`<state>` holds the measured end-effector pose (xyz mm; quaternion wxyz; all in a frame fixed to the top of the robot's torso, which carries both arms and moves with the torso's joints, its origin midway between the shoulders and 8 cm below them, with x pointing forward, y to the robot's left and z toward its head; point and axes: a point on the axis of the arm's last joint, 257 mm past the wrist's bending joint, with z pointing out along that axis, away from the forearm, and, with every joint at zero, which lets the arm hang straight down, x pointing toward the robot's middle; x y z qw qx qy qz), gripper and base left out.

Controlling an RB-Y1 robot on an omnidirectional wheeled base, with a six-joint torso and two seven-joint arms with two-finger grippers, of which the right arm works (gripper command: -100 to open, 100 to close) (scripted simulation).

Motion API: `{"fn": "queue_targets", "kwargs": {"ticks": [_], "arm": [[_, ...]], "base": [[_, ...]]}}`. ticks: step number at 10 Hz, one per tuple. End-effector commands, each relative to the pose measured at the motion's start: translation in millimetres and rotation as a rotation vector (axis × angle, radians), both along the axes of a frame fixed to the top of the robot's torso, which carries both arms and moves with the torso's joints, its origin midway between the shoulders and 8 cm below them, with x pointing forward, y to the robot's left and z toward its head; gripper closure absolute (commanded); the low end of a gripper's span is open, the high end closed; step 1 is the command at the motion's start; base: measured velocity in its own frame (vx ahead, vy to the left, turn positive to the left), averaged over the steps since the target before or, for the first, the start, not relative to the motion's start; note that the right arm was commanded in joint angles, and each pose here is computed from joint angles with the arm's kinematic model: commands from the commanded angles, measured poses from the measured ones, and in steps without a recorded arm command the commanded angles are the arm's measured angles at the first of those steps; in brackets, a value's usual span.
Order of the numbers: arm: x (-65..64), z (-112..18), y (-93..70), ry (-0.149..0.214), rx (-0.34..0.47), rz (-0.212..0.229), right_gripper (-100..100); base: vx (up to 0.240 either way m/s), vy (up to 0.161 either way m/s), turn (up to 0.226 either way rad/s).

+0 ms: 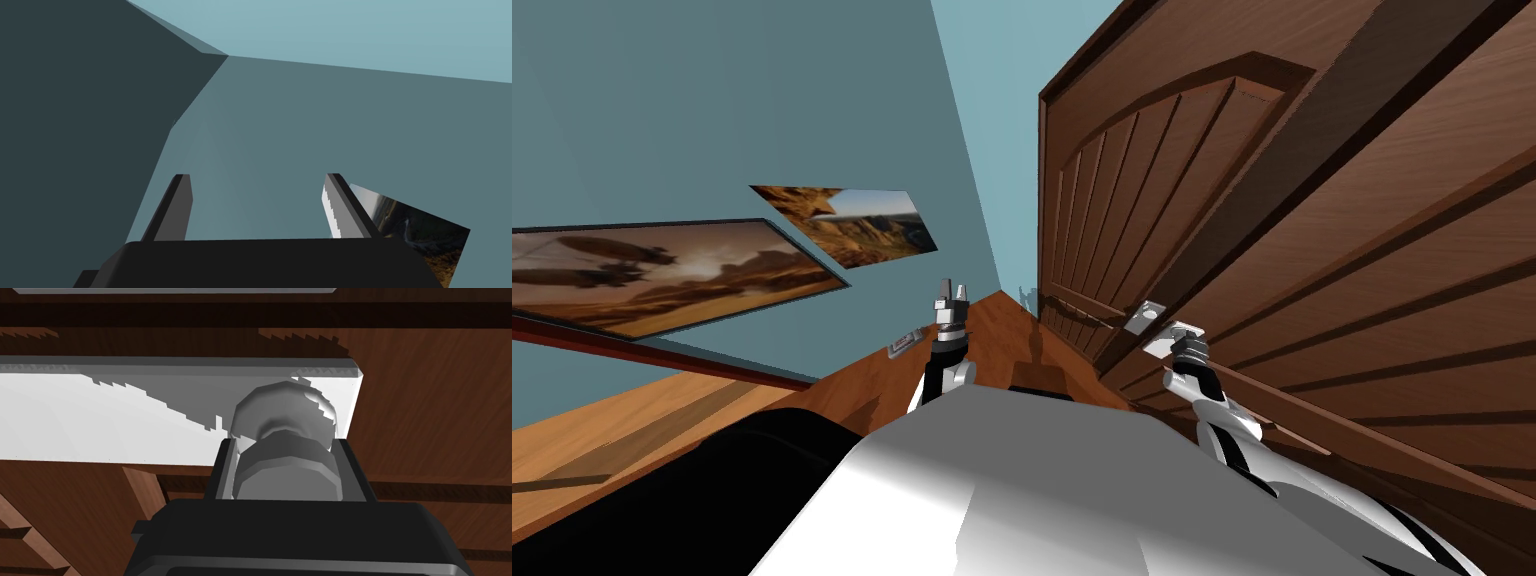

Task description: Pull the door open

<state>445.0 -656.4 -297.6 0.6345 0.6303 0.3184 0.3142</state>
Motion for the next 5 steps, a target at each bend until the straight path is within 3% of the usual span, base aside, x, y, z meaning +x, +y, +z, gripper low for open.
{"fn": "queue_targets", "kwargs": {"ticks": [1,4,5], "arm": [[-1.8,-2.7,-0.2,0.005,0.003,-0.002,100],[-1.8,-2.7,-0.2,0.005,0.003,-0.002,100],[-7.7,-9.3,-1.3,0.019,0.007,-0.004,100]], "base": [[-0.024,-0.001,0.018],[-0.008,0.001,0.002],[-0.116,-0.023,-0.042]]}}
